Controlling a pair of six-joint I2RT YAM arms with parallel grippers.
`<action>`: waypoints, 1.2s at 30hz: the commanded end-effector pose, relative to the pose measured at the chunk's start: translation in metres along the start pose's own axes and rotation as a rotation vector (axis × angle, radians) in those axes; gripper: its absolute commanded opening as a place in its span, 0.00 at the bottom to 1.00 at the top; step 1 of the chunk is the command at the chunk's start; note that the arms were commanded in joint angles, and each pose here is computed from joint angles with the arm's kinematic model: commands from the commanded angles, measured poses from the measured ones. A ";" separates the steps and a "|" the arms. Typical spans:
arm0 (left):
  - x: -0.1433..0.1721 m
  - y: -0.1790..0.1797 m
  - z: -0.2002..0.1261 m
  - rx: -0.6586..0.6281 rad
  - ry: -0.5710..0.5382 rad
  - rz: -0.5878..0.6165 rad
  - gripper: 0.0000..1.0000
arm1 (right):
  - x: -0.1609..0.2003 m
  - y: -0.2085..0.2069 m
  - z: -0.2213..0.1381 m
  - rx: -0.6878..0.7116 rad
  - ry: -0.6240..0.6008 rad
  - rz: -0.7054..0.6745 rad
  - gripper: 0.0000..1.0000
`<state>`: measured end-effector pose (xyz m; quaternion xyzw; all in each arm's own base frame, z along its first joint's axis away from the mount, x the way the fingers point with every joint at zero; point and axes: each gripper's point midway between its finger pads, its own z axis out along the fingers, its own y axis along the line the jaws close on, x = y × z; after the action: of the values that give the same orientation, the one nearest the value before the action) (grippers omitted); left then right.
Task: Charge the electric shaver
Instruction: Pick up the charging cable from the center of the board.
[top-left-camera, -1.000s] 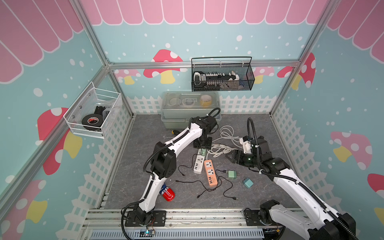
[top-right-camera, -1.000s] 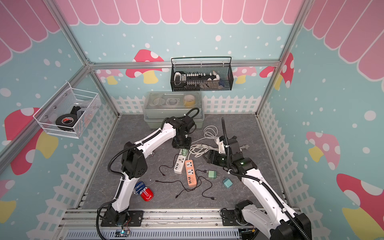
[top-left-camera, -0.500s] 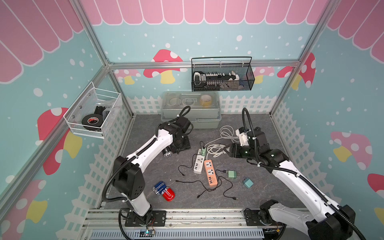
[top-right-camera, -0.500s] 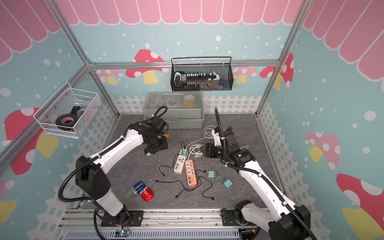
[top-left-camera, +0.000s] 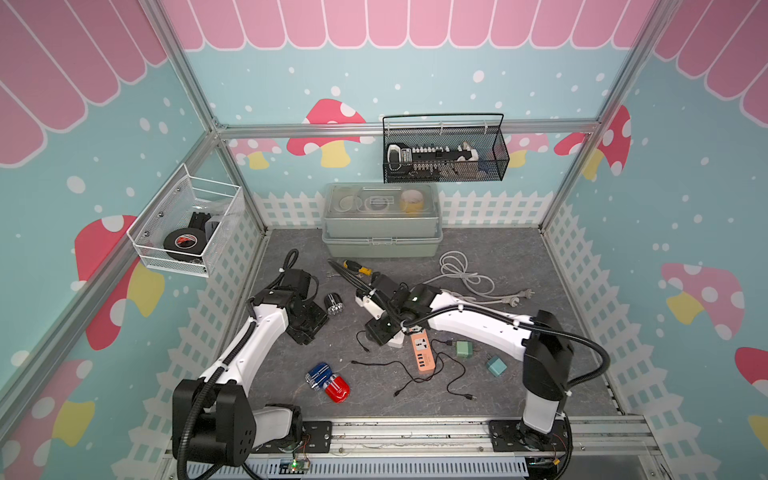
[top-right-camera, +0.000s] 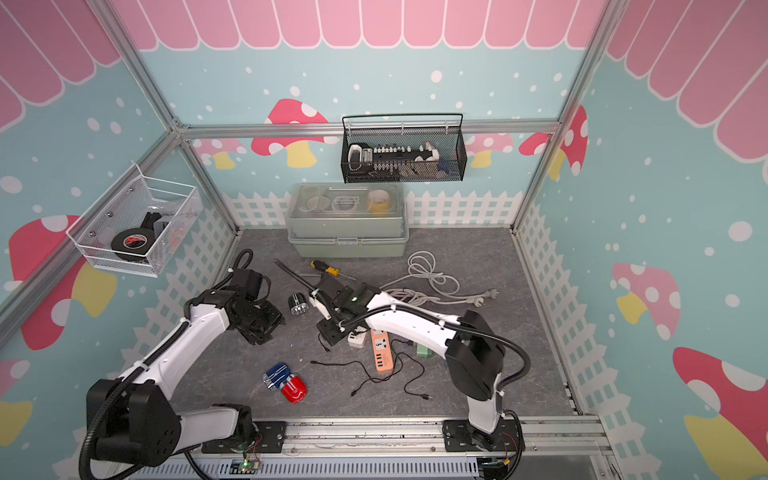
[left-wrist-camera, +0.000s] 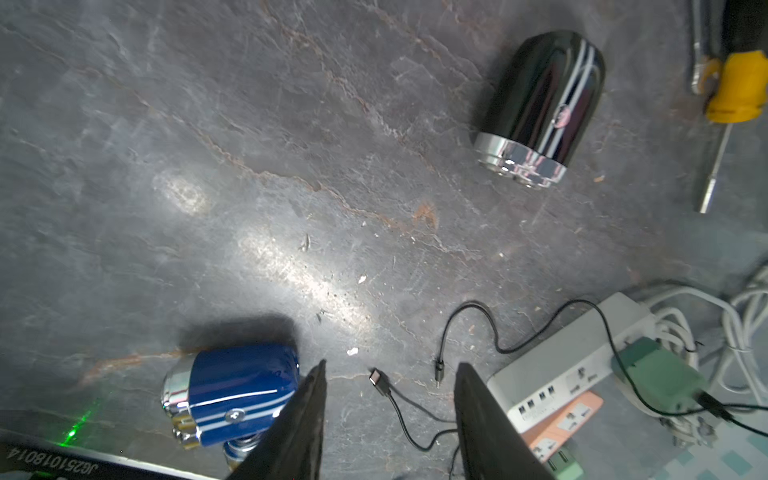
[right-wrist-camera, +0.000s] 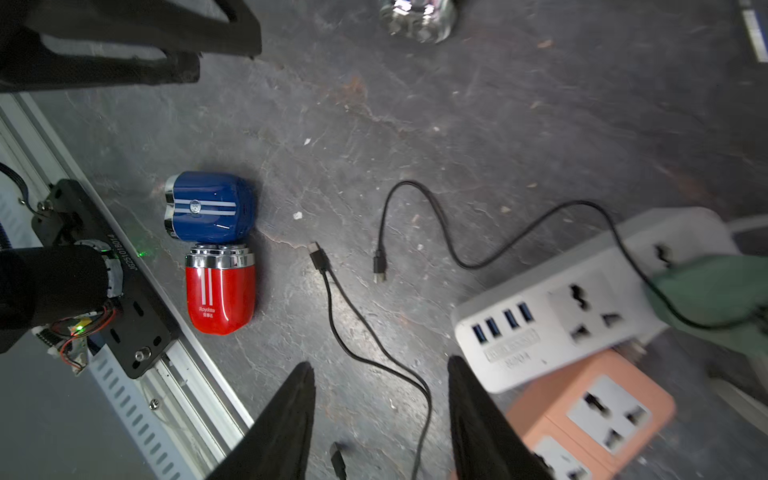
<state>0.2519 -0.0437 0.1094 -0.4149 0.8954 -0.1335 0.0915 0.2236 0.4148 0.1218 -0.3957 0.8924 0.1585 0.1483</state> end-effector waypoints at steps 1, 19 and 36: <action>0.001 0.014 -0.011 0.013 -0.055 -0.084 0.48 | 0.015 0.001 0.030 0.066 0.145 -0.050 0.46; 0.018 0.051 -0.042 0.029 -0.135 -0.148 0.45 | 0.026 -0.005 0.097 0.143 0.307 -0.029 0.34; 0.022 0.049 -0.042 0.041 -0.117 -0.114 0.40 | 0.013 -0.009 0.107 0.086 0.272 0.058 0.05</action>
<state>0.1938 -0.0263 0.1286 -0.4667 0.8628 -0.1352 0.1393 0.2306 0.4396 0.0257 -0.3894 0.9182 0.0551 0.0467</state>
